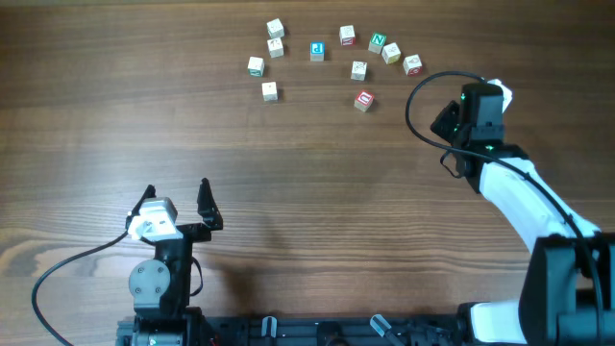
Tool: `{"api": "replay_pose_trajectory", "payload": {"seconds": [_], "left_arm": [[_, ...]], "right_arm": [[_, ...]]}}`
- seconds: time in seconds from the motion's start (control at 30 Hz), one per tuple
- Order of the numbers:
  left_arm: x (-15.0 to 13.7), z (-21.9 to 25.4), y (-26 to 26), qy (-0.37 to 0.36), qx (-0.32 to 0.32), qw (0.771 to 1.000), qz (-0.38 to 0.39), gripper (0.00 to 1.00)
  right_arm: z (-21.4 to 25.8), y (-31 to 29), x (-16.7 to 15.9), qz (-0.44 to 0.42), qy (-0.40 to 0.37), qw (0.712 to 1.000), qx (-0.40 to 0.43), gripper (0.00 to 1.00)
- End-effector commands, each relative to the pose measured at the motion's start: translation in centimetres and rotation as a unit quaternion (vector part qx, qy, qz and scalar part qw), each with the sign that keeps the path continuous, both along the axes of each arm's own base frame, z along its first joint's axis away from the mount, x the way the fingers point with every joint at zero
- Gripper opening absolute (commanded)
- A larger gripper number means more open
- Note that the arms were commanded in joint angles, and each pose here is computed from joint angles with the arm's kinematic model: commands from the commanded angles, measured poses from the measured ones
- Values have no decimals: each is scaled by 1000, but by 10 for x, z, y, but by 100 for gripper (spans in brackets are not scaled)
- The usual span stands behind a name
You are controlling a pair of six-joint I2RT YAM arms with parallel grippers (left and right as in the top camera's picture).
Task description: Form a circle
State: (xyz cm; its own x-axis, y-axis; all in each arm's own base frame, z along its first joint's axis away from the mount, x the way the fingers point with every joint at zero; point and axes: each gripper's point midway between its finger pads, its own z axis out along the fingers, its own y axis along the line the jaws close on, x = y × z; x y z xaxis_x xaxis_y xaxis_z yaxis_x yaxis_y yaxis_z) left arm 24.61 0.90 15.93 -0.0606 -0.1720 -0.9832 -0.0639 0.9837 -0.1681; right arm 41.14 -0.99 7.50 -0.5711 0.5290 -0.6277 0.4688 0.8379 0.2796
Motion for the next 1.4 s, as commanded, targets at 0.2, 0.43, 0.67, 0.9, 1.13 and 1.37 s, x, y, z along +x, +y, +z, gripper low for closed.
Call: {"api": "replay_pose_trajectory", "payload": {"seconds": [0.2, 0.43, 0.67, 0.9, 1.13, 1.37], "left_arm": [[0, -1, 0, -2, 11, 1000, -3, 100], [0, -1, 0, -2, 11, 1000, -3, 100], [0, -1, 0, -2, 11, 1000, -3, 100], [0, -1, 0, -2, 11, 1000, -3, 100], [0, -1, 0, -2, 11, 1000, -3, 100], [0, -1, 0, -2, 11, 1000, -3, 100]], "right_arm": [[-12, -15, 20, -12, 12, 1000, -9, 5], [-31, -9, 33, 10, 50, 999, -6, 5], [-35, -14, 27, -14, 65, 998, -4, 5], [-41, -19, 16, -40, 85, 996, -3, 5], [-45, -23, 8, -58, 101, 993, -7, 5], [-46, -24, 5, -58, 108, 992, -8, 5]]}}
